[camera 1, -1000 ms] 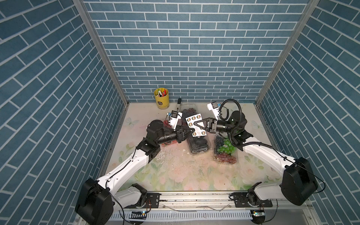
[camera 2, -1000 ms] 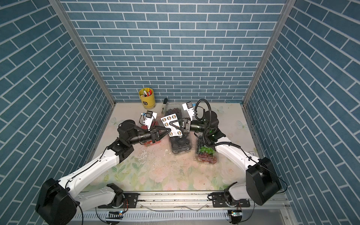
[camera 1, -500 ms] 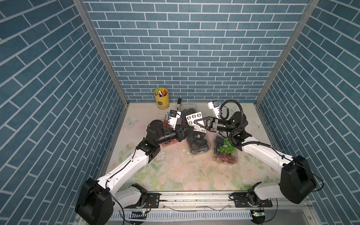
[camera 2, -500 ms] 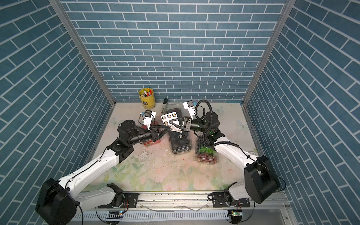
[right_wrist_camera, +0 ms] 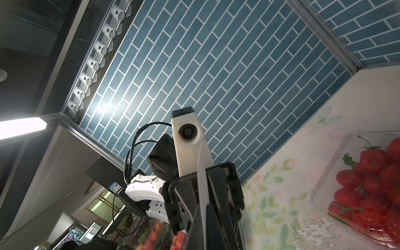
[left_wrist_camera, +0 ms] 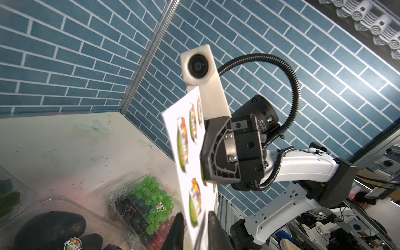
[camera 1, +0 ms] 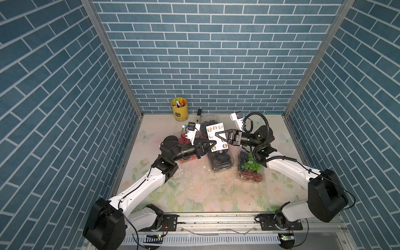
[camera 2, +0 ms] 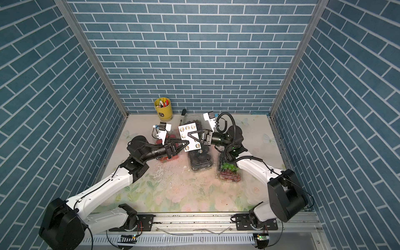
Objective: Label fruit boxes
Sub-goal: Adjust the label sticker.
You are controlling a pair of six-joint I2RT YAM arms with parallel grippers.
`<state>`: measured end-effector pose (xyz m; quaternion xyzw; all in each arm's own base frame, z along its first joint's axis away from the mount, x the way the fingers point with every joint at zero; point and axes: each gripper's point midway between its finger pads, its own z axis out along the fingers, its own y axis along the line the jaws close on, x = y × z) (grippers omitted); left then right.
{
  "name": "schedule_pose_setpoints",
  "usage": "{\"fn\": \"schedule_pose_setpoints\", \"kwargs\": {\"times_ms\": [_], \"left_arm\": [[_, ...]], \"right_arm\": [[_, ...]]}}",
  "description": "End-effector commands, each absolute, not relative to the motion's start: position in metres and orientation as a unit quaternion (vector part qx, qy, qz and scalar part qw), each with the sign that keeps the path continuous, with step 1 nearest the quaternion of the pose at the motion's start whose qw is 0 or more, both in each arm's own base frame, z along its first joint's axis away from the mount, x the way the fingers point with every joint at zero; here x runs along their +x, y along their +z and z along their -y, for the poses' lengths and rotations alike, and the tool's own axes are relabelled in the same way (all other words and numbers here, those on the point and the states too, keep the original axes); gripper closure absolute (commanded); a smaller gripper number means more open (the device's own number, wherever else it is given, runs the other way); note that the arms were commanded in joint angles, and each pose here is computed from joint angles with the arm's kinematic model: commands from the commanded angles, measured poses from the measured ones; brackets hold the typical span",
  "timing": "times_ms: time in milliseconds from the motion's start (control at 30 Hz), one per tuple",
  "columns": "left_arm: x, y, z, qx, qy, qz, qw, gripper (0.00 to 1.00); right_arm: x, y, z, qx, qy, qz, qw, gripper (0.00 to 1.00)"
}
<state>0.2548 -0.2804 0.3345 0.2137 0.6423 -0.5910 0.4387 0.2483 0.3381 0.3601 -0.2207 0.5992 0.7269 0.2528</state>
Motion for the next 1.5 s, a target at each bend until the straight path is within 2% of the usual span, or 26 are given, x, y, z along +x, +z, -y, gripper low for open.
{"fn": "schedule_pose_setpoints", "kwargs": {"times_ms": [0, 33, 67, 200, 533, 1467], "left_arm": [[0.248, 0.349, 0.282, 0.23, -0.61, -0.611, 0.448, 0.89], [0.247, 0.351, 0.282, 0.232, -0.612, -0.609, 0.448, 0.96], [0.247, 0.351, 0.283, 0.233, -0.613, -0.609, 0.446, 0.99], [0.249, 0.345, 0.284, 0.236, -0.605, -0.618, 0.442, 1.0], [0.262, 0.332, 0.281, 0.225, -0.577, -0.643, 0.45, 1.0], [0.285, 0.344, 0.265, 0.179, -0.554, -0.651, 0.486, 0.99]], "right_arm": [[0.246, 0.37, -0.335, -0.212, 0.749, -0.577, 0.247, 1.0], [0.246, 0.371, -0.335, -0.212, 0.75, -0.576, 0.247, 1.0], [0.245, 0.371, -0.335, -0.212, 0.75, -0.576, 0.247, 1.0], [0.242, 0.375, -0.333, -0.215, 0.751, -0.572, 0.25, 1.0], [0.237, 0.385, -0.331, -0.222, 0.765, -0.556, 0.238, 1.0], [0.236, 0.36, -0.338, -0.216, 0.765, -0.57, 0.208, 1.0]]}}
